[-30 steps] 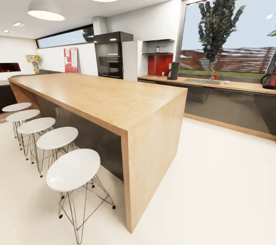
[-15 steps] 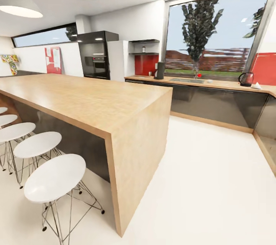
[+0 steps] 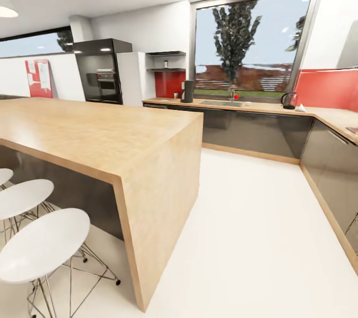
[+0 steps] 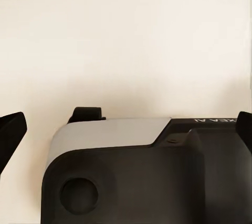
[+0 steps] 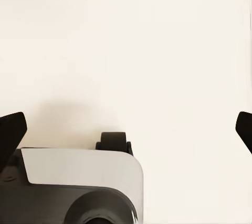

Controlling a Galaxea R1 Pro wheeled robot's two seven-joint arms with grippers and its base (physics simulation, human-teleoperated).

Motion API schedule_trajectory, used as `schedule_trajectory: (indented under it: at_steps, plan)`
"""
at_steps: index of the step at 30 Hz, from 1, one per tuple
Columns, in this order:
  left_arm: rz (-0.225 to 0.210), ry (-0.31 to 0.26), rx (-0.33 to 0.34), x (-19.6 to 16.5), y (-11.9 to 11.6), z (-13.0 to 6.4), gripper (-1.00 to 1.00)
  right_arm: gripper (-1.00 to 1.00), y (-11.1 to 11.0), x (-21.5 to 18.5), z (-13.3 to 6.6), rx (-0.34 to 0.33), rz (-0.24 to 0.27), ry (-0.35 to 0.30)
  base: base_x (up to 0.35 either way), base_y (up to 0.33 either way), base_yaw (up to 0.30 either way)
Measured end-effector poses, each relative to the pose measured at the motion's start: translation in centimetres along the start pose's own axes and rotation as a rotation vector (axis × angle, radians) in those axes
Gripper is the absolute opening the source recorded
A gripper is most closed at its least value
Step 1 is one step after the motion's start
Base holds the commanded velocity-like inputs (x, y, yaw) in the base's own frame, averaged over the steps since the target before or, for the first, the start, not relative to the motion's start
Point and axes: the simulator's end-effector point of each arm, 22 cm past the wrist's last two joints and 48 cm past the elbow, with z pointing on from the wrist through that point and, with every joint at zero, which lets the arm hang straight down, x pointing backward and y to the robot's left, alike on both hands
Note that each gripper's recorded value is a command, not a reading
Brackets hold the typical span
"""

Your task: Set up a coffee station on the kitchen countertop: keep the coffee maker on the countertop, move the bottle of coffee from the kitchen shelf to the counter next to the coffee maker, place a paper coffee filter on top of the coffee maker, put the saucer next to the coffee maker with the coffee cup on the saucer, and place the electric kettle next to the coffee maker.

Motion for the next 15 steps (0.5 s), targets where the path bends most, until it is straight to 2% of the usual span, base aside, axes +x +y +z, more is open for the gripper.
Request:
schedule_trajectory:
  at_steps: [9,15]
  plan:
    - [0.0,0.001,0.0,0.02,0.0,0.0,1.0,1.0,0.0,0.0,-0.01,0.0,0.0,0.0,0.018,0.0,-0.255]
    - [0.001,0.001,0.0,0.04,-0.02,-0.02,1.0,1.0,-0.02,-0.05,-0.02,0.001,0.001,-0.002,0.22,0.0,-0.152]
